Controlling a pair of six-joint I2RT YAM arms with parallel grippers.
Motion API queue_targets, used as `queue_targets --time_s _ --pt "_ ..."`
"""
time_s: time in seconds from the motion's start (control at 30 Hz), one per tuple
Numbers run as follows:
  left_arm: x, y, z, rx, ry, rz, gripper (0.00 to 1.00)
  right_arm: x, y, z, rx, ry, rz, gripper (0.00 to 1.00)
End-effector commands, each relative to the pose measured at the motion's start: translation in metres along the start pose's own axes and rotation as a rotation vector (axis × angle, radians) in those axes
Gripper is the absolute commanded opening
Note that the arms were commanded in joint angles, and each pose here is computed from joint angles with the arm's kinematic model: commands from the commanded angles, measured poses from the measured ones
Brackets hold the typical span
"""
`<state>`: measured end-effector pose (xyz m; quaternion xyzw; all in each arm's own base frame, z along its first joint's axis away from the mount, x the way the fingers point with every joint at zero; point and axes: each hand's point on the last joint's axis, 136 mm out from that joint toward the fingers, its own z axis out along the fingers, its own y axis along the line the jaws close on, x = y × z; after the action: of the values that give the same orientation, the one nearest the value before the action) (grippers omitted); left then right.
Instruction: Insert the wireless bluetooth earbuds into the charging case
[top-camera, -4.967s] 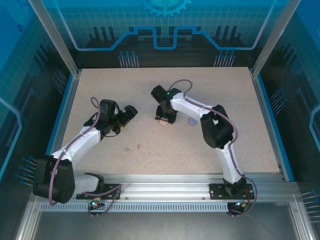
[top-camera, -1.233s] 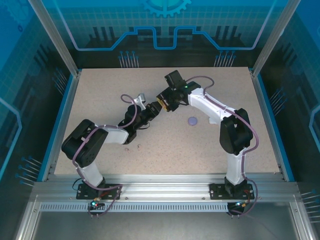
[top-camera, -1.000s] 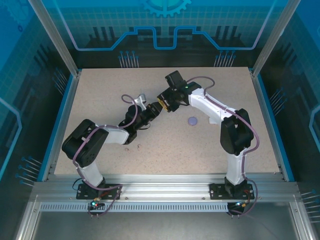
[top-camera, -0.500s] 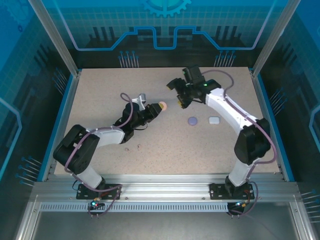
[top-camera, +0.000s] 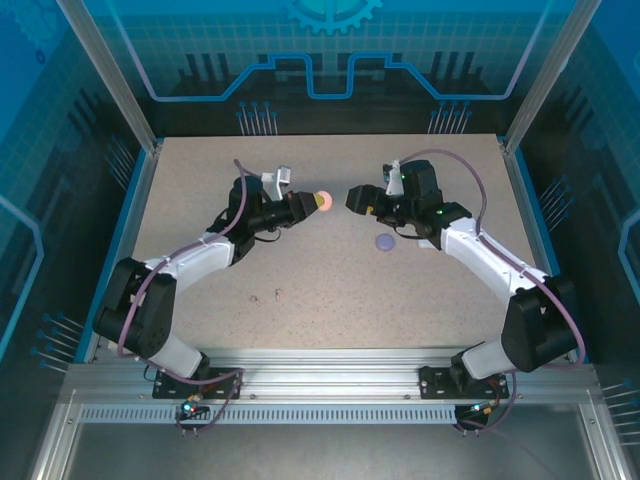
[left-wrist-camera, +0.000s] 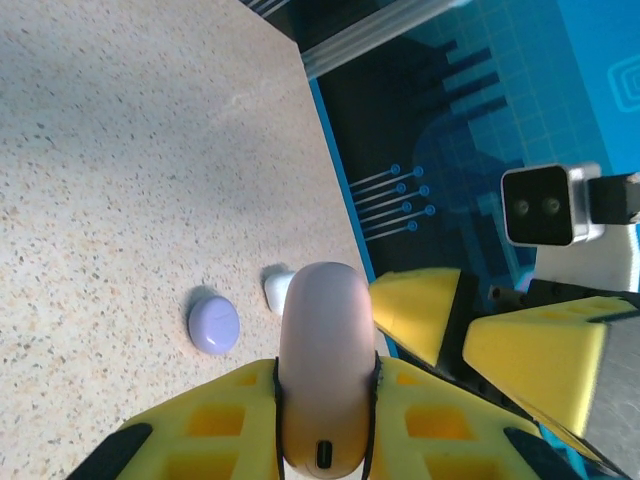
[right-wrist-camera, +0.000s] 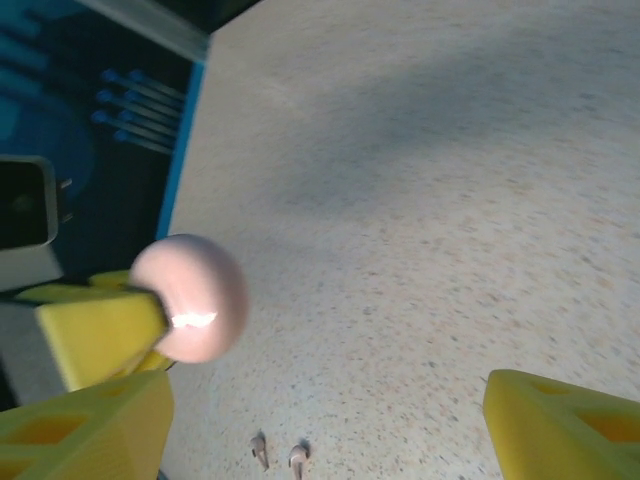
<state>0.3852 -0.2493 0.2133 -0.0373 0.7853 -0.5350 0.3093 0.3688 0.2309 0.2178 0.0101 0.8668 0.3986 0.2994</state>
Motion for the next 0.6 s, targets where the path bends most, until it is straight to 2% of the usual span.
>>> queue_targets --time_s 0.0,0.23,0.57 --pt "0.001 -0.020 -0.006 0.061 0.063 0.063 0.00 -0.006 0.039 -0.002 -0.201 -0.015 -0.175 0.81" --pt "0.001 -0.029 -0.007 0.085 0.079 0.089 0.00 0.001 0.045 0.016 -0.241 0.026 -0.172 0.79" --pt "-0.003 -0.039 -0.009 0.109 0.069 0.103 0.00 0.008 0.031 0.037 -0.223 0.056 -0.137 0.73"
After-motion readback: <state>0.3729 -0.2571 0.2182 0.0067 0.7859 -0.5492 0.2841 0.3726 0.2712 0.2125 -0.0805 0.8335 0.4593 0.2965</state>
